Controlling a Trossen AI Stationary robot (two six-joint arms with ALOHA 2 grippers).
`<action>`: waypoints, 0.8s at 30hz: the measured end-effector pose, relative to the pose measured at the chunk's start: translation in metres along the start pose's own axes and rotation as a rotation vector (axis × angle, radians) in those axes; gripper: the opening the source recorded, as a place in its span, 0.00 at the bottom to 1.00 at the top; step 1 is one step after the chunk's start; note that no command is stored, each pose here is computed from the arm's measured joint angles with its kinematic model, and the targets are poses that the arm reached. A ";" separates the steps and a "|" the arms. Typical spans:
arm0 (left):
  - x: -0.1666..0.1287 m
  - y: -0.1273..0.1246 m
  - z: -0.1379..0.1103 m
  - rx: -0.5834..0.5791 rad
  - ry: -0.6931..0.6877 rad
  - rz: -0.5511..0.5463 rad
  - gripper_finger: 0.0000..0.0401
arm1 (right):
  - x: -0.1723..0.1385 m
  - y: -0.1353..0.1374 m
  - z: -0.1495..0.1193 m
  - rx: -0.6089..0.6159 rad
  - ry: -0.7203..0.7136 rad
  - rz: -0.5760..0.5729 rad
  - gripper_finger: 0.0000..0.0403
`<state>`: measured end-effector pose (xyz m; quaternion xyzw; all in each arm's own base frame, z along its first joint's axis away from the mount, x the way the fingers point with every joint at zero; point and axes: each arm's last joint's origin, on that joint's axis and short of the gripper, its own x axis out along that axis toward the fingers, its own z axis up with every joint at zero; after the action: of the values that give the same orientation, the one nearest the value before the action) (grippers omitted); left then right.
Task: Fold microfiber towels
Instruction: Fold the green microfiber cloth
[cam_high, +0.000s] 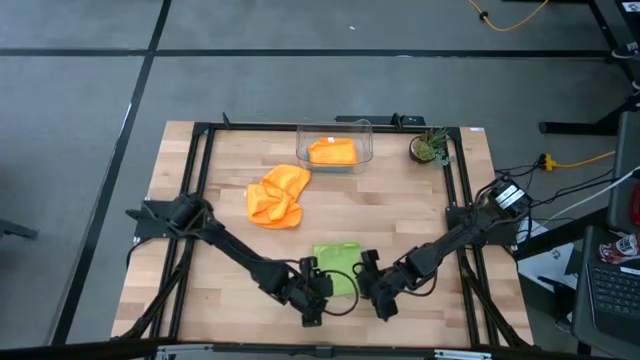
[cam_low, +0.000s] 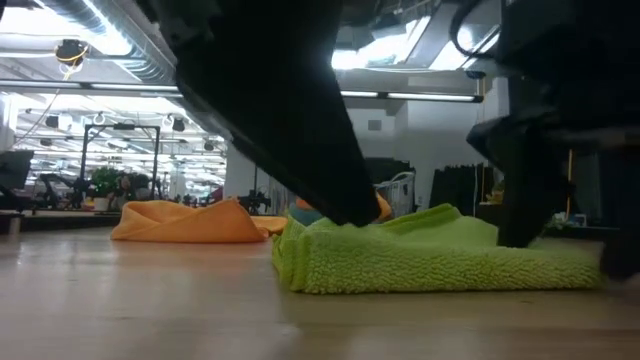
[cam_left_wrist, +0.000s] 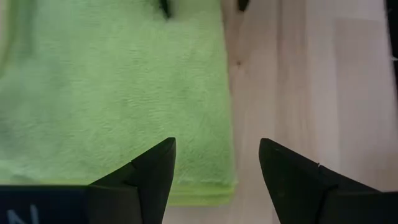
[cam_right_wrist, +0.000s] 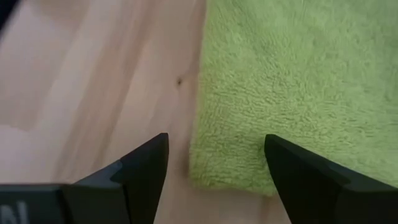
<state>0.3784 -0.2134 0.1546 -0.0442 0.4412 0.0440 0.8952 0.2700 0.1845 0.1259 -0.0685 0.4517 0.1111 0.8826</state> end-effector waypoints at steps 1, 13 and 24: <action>0.002 0.001 0.000 -0.004 0.003 -0.005 0.56 | 0.003 0.000 -0.001 0.000 0.005 -0.002 0.66; 0.024 0.001 -0.010 -0.005 0.062 -0.030 0.56 | 0.012 -0.001 -0.005 0.032 0.034 -0.002 0.66; 0.032 0.002 -0.018 -0.023 0.089 0.028 0.50 | 0.012 -0.001 -0.006 0.028 0.039 -0.004 0.58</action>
<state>0.3834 -0.2118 0.1184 -0.0503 0.4808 0.0596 0.8734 0.2728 0.1836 0.1127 -0.0591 0.4702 0.1017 0.8747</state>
